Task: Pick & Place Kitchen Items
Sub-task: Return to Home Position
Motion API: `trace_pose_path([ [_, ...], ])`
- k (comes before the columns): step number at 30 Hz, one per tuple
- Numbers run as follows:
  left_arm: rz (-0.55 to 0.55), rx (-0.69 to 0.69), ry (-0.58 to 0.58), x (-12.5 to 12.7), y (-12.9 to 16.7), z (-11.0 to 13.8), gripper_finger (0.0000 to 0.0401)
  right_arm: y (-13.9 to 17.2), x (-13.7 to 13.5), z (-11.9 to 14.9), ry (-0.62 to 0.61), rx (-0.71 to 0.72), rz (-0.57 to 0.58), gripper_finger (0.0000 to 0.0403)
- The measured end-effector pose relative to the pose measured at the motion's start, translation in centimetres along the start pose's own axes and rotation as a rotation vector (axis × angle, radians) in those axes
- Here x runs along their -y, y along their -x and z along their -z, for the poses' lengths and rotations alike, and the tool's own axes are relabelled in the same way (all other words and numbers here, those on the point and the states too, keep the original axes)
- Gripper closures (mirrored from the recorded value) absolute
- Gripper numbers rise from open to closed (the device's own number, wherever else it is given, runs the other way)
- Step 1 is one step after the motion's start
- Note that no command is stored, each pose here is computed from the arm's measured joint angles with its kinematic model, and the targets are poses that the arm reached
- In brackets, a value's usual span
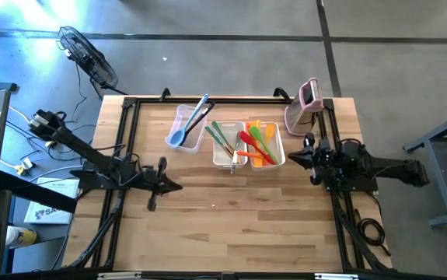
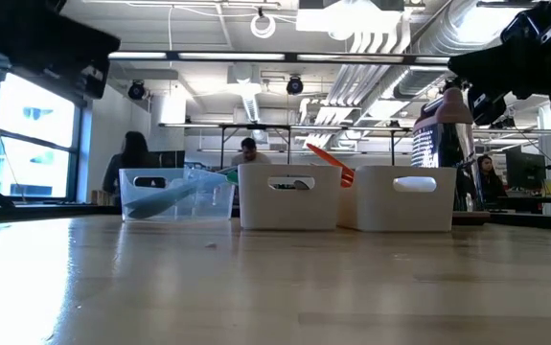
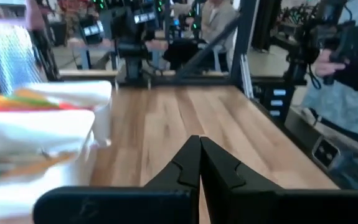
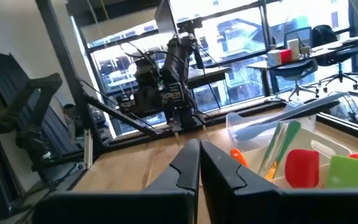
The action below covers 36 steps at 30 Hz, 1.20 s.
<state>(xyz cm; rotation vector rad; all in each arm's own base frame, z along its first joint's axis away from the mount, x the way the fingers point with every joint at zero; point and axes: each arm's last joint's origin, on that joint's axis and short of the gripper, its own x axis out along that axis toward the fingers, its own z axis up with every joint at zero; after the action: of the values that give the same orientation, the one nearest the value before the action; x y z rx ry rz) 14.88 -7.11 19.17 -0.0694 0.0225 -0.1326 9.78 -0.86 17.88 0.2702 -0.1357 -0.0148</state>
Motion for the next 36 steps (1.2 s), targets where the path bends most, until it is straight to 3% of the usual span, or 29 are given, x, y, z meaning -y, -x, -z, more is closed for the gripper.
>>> trace_pose_path([
  [6, 0.054, -0.037, 0.043, -0.3, 0.7, 1.9, 0.0401, 0.0, 0.2, 0.5, -0.005, -0.045, 0.061, 0.0399],
  [12, 0.186, 0.033, -0.009, -0.3, 1.6, 2.7, 0.0401, 0.0, 0.3, 0.8, -0.023, -0.067, 0.063, 0.0399],
  [17, 0.187, 0.002, -0.057, -0.3, 1.6, 3.1, 0.0401, 0.0, 0.3, 0.9, -0.075, -0.078, 0.069, 0.0399],
  [25, 0.126, 0.060, -0.116, -2.3, 1.6, 2.2, 0.0401, 0.0, 0.3, 0.9, -0.037, -0.080, 0.068, 0.0398],
  [30, 0.220, 0.036, -0.095, -4.5, 2.2, 2.0, 0.0401, 0.0, 0.3, 0.9, -0.038, -0.080, 0.067, 0.0398],
  [36, 0.324, 0.142, -0.057, -5.9, 3.9, 0.4, 0.0401, 0.0, 0.3, 0.9, -0.039, -0.081, 0.068, 0.0398],
])
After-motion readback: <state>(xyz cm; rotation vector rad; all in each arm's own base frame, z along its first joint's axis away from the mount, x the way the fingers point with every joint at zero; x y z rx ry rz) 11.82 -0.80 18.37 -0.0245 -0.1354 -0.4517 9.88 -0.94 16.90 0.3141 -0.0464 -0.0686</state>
